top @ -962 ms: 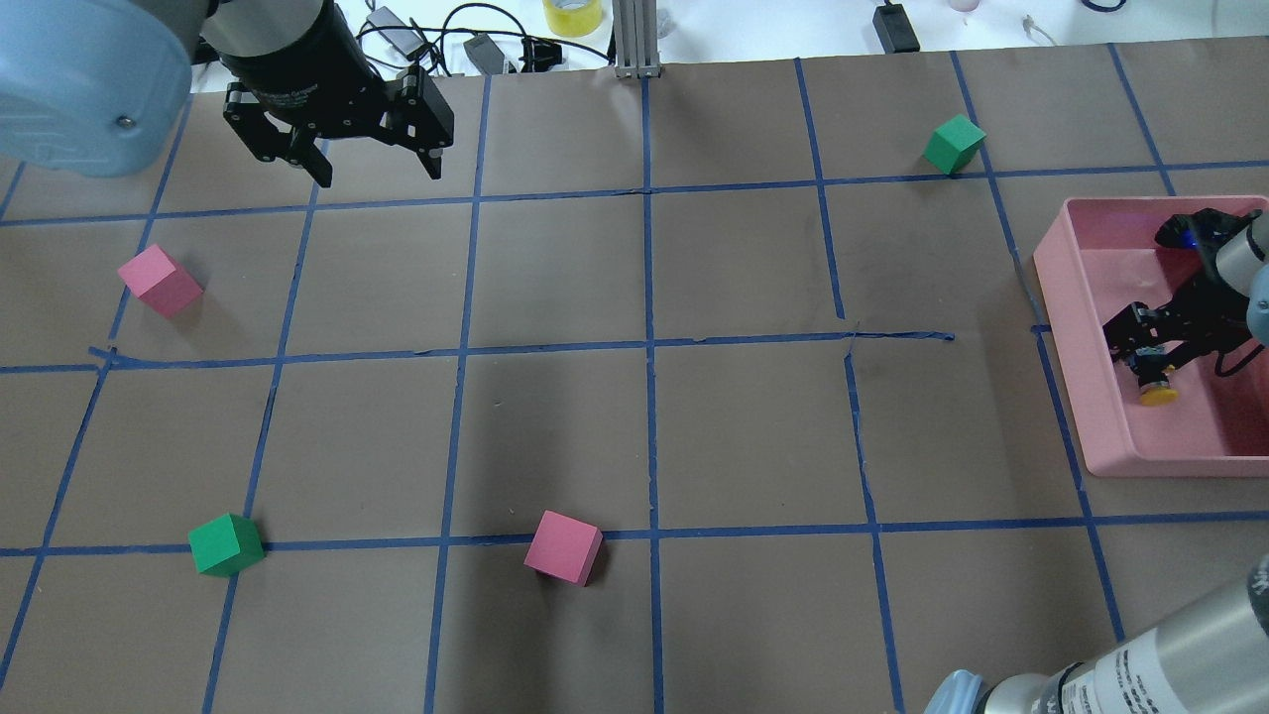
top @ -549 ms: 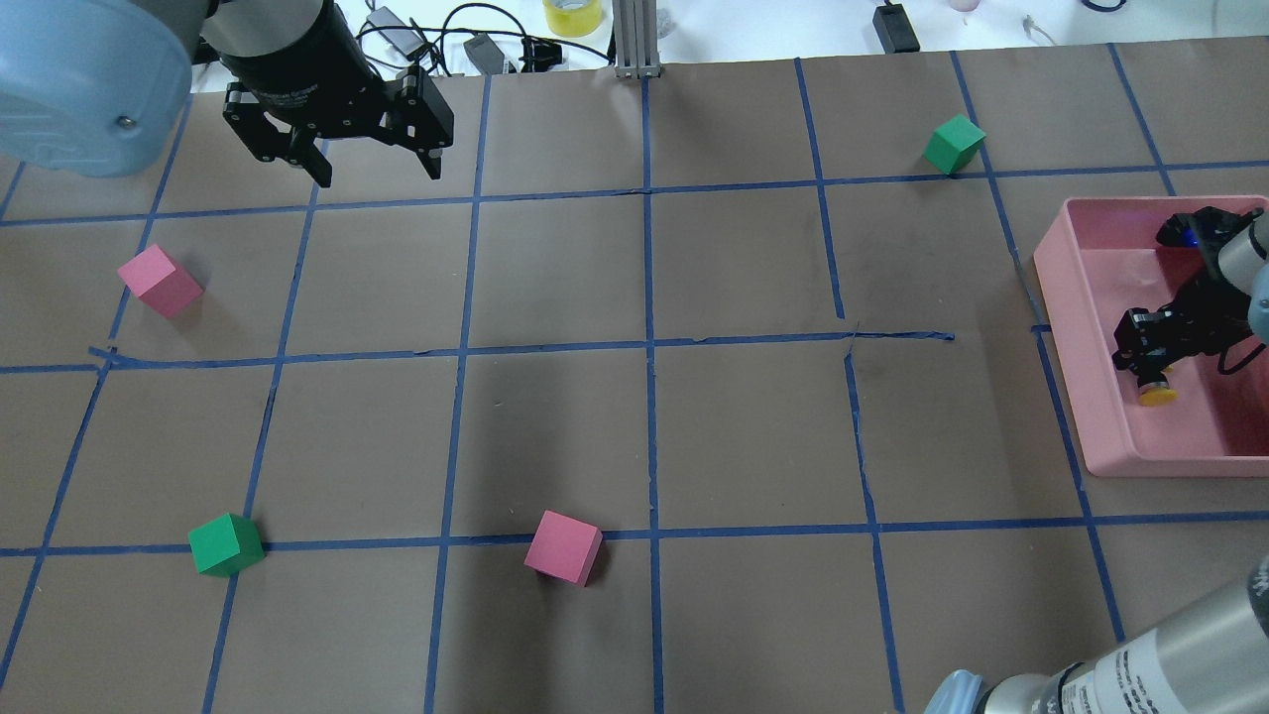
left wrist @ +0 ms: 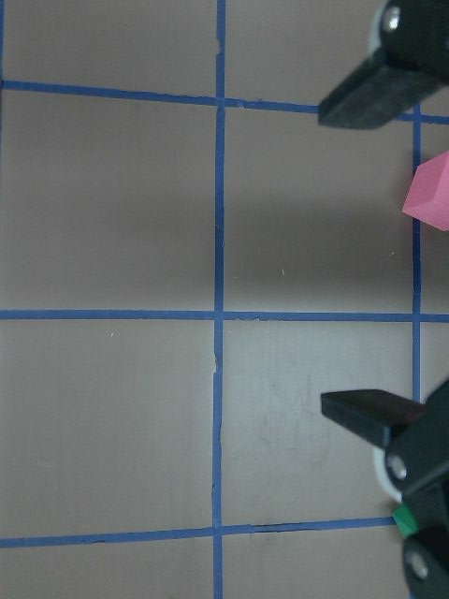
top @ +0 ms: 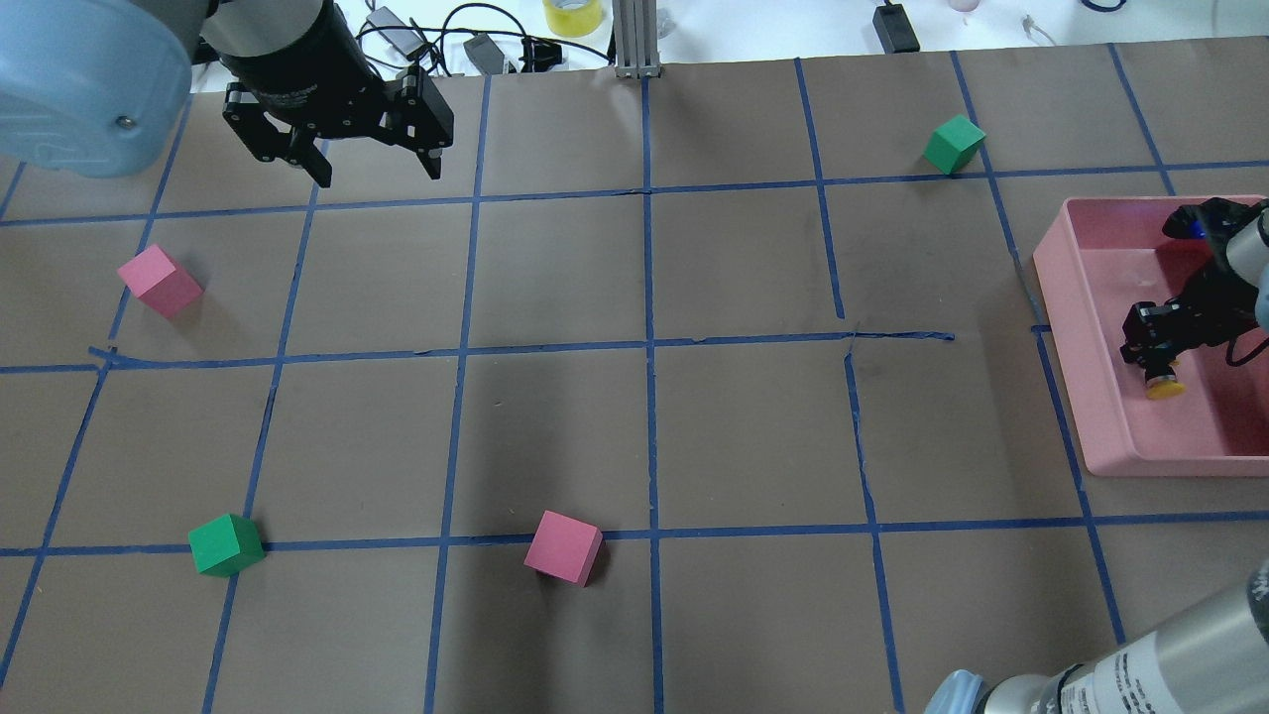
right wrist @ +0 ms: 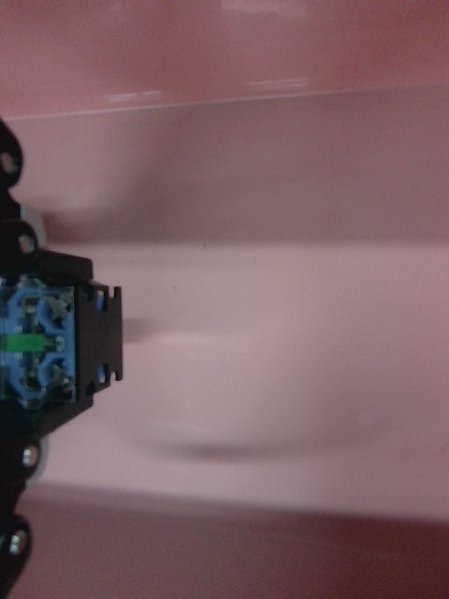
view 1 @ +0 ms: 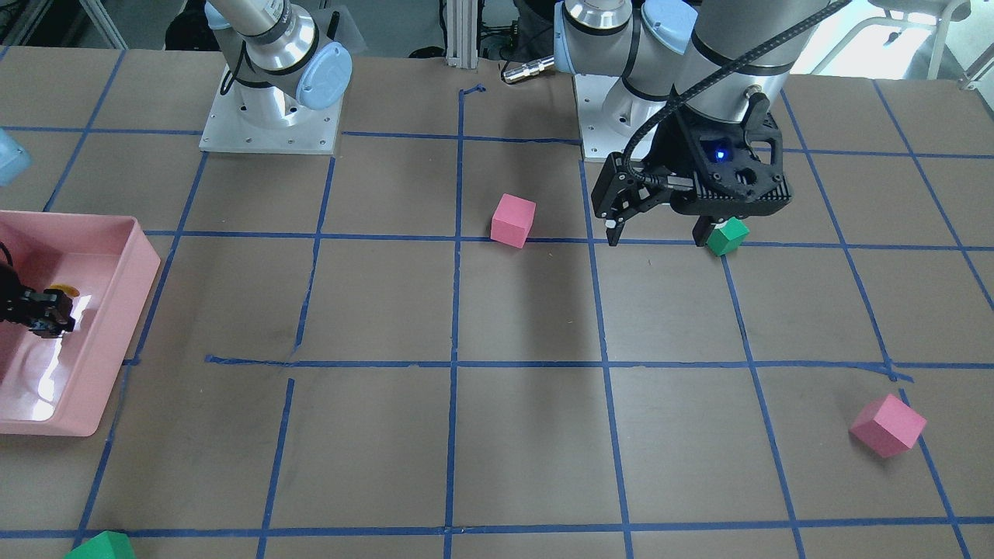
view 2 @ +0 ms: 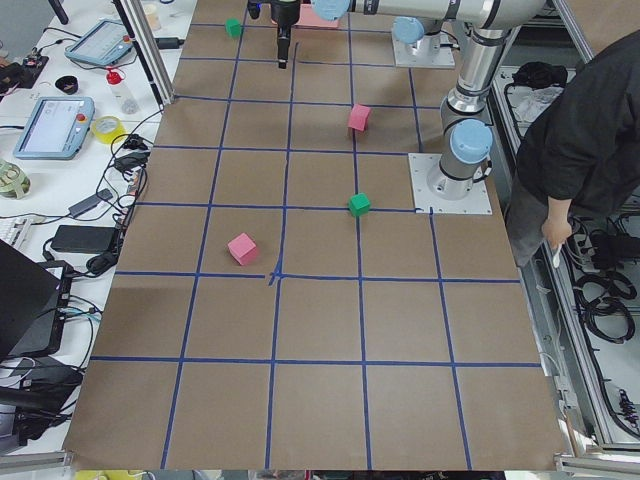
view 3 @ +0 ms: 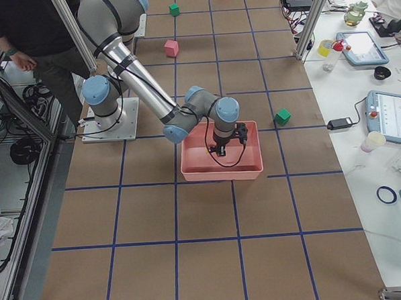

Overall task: Align button upright
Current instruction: 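Lift the button out of the tray with the right gripper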

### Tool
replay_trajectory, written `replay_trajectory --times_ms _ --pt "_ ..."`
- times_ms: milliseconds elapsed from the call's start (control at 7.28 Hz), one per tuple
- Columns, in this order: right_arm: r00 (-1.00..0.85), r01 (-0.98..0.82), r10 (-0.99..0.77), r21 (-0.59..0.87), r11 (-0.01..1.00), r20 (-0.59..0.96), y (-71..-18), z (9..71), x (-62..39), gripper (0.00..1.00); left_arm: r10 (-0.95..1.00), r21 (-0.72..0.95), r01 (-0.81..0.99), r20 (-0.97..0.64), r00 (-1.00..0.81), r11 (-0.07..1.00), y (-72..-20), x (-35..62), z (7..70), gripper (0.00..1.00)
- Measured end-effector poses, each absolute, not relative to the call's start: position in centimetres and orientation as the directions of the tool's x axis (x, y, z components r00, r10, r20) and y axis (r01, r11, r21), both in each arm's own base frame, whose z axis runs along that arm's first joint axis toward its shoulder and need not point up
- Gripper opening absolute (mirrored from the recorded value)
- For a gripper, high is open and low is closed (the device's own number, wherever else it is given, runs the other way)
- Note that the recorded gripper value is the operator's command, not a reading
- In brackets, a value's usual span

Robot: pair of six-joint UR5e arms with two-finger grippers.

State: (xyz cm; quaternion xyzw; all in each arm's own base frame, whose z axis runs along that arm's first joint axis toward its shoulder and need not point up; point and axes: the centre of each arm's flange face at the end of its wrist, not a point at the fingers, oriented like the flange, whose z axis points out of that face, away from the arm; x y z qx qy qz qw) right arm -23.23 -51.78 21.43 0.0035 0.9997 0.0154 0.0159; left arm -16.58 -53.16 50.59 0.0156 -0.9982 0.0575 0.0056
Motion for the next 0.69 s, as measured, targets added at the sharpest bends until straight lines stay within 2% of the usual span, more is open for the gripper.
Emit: replay_trajectory --times_ms 412,687 --pt "-1.000 -0.014 -0.014 0.028 1.000 -0.018 -51.9 27.0 -21.9 0.00 -0.031 -0.115 -0.032 0.013 -0.999 0.993 -53.2 -16.6 50.6 1.00" --pt "-0.998 -0.062 -0.062 0.035 0.997 -0.001 -54.5 32.8 -20.2 0.00 -0.031 -0.116 -0.032 0.013 -0.999 0.993 -53.2 -16.6 50.7 1.00"
